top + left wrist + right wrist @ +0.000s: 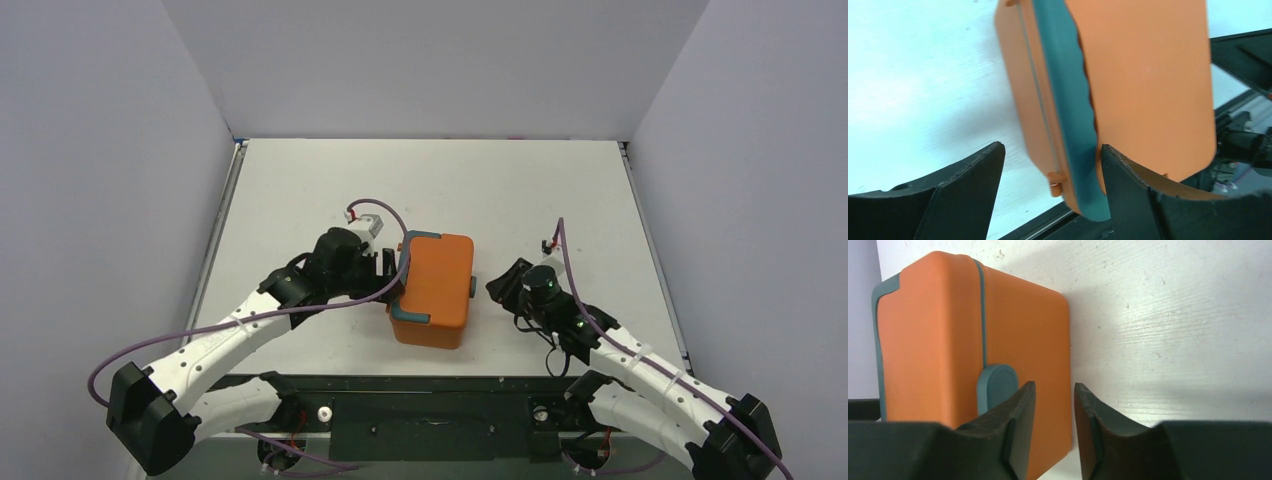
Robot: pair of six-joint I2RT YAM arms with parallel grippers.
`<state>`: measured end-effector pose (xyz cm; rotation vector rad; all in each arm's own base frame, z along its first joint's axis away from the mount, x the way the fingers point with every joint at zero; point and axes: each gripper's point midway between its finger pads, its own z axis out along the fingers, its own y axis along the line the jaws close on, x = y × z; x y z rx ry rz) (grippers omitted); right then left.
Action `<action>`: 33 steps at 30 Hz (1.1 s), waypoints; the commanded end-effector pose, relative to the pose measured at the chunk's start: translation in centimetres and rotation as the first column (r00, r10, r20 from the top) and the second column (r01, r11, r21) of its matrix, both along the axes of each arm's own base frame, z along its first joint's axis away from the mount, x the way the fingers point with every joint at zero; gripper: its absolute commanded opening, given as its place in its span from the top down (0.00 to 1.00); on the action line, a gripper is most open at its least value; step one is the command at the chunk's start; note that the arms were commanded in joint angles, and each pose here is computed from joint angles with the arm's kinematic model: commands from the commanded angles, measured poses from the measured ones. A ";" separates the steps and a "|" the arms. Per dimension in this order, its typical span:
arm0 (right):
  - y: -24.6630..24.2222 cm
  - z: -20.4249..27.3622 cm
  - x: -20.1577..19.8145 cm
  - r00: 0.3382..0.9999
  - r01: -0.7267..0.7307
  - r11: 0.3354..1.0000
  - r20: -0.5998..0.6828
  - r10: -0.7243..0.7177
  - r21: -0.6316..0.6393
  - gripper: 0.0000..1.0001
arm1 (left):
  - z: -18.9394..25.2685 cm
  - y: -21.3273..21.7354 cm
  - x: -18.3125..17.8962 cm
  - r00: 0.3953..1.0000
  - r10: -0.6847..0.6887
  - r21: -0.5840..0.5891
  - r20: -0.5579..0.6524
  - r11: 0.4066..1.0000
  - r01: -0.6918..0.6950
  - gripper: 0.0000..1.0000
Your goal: Organize the medicine kit
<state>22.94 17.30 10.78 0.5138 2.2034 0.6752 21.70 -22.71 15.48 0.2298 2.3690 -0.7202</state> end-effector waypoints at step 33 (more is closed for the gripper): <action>-9.9 12.7 1.0 0.926 0.202 0.904 0.374 -0.050 -0.378 0.16 | 10.8 11.1 -0.4 0.864 0.302 0.008 0.404 0.942 -0.334 0.29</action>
